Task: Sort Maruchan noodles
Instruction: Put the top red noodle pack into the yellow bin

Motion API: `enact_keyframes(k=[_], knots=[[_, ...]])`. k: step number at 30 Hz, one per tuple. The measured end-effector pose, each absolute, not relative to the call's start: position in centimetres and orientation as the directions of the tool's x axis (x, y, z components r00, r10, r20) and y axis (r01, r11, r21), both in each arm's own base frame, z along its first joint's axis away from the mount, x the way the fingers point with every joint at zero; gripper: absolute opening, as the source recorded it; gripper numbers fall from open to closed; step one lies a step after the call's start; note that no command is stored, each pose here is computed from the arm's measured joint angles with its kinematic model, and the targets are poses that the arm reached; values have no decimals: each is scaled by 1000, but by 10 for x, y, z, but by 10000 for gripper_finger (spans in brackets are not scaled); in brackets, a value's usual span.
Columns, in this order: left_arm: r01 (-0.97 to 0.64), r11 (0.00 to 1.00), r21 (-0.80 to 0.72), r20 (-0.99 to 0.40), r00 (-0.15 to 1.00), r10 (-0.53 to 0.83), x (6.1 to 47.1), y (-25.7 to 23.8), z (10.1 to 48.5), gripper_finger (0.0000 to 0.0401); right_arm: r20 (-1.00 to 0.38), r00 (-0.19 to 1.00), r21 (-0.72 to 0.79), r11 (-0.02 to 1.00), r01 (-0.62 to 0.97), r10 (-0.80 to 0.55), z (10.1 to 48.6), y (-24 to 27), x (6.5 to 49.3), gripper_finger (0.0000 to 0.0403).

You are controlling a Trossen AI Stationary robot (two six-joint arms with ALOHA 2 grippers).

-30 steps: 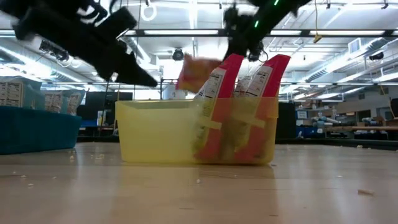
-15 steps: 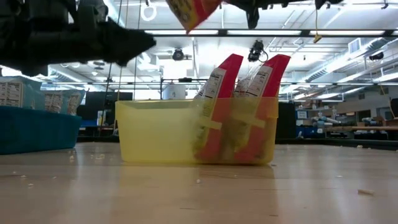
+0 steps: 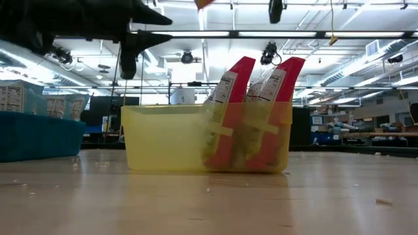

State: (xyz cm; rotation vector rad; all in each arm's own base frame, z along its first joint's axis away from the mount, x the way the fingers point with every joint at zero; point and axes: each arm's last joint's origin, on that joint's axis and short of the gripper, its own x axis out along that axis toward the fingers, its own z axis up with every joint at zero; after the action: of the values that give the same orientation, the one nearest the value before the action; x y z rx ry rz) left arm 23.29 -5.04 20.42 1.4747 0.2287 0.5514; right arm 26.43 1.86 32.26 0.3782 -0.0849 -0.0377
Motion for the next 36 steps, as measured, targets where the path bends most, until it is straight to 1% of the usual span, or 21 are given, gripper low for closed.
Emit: enact_keyframes(k=[1,3,5,7,10,13,14,18,20,23,26,29,31,33,34,36], knots=[[-148,-55,987,156,859,488,238,-53,205,142,77,993,391,918,57,-94,323,19,264,5],[-53,-135,989,115,855,506,245,-54,208,142,78,986,454,885,99,-150,321,19,267,5],[46,-207,977,75,840,538,252,-53,210,142,67,987,526,845,92,-149,316,20,272,5],[119,-247,962,44,823,566,256,-47,209,142,44,991,588,805,76,-125,311,22,276,5],[118,-267,956,69,797,600,260,-38,217,142,34,994,634,771,58,-102,308,25,278,5],[111,-278,954,74,812,579,261,-38,223,142,49,995,640,768,39,-92,310,27,277,5],[104,-269,958,71,820,568,263,-40,226,142,54,995,638,769,33,-88,311,27,276,5],[37,-167,985,65,823,565,262,-48,244,143,60,996,636,771,8,-60,312,25,277,5],[9,-136,991,69,827,558,258,-52,254,150,69,996,636,771,-1,-55,313,23,277,5],[-54,-83,995,91,839,537,250,-55,276,178,90,994,627,779,-8,-62,315,21,276,5],[-73,-55,996,91,848,522,239,-53,292,220,173,984,612,788,-71,-46,323,20,275,5],[-100,-52,994,112,867,486,234,-50,301,269,275,961,579,802,-144,-26,333,20,273,5],[-72,-109,991,114,878,464,234,-49,301,298,337,941,553,814,-179,-23,339,20,272,5],[-53,-182,982,130,887,443,236,-47,301,314,387,922,530,822,-207,-17,343,22,270,5],[-81,-201,976,162,888,430,237,-44,304,318,406,914,521,825,-220,-13,345,24,269,5],[-193,-204,960,261,881,395,240,-35,312,321,445,895,504,829,-244,-7,349,26,267,5]])
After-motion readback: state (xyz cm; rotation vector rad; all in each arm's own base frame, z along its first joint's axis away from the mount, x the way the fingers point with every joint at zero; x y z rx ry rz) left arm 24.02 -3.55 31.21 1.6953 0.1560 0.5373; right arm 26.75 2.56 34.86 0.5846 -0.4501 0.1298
